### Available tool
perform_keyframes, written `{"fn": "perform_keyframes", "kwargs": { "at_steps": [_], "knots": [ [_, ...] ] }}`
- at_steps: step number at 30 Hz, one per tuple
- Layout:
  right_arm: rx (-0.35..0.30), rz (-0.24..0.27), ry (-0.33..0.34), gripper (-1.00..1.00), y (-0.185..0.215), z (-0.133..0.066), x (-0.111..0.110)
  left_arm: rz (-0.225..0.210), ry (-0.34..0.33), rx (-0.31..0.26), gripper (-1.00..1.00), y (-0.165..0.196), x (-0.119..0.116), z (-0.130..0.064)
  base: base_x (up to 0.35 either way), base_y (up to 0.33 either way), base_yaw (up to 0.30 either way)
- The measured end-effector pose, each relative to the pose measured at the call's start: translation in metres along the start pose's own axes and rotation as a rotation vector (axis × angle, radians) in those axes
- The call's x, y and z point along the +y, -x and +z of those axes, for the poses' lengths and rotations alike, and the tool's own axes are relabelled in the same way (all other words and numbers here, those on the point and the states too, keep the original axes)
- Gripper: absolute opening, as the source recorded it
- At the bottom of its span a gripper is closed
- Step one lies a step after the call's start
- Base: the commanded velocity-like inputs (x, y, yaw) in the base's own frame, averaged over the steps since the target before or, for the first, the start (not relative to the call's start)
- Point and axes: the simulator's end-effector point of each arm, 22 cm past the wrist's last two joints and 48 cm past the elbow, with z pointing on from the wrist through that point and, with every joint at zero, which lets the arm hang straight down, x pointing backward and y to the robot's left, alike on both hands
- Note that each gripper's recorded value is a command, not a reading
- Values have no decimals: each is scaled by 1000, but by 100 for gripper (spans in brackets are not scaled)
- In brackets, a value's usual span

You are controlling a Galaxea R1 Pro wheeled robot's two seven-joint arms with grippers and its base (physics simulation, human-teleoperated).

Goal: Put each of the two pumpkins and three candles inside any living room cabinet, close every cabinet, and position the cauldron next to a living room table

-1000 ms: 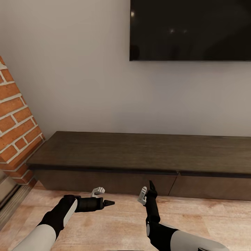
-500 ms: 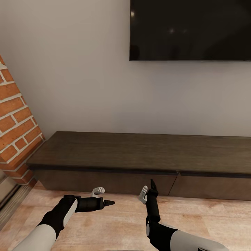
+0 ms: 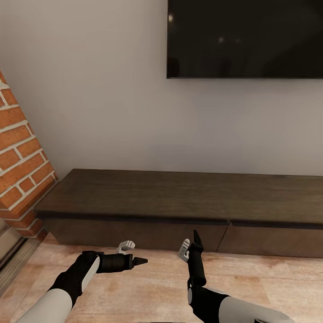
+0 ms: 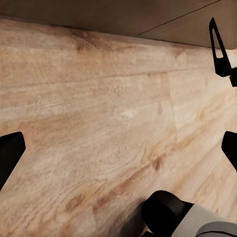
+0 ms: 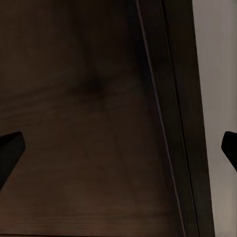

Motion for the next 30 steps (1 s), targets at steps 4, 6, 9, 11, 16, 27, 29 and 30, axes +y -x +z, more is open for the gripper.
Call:
{"fn": "perform_keyframes", "kwargs": {
  "at_steps": [4,6,9,11,16,27,29,30],
  "knots": [
    [-2,1,1,100,1,0,0,0,0,0,100,0,0,0,0,0,0],
    [-3,2,3,100,2,0,1,0,0,0,100,0,0,0,0,0,0],
    [-3,3,8,100,3,-1,2,0,0,0,100,0,0,0,0,0,0],
    [-4,3,14,100,4,-1,3,0,0,0,100,0,0,0,0,0,0],
    [-6,6,23,100,6,-1,6,0,-1,0,100,0,0,0,0,0,0],
    [-9,10,31,100,8,-1,7,0,-1,0,100,0,0,0,0,0,0],
    [-9,11,45,100,8,-2,10,0,-1,0,100,0,0,0,0,0,0],
    [-9,11,52,100,8,-2,12,0,-1,0,100,0,0,0,0,0,0]
  ]
}}
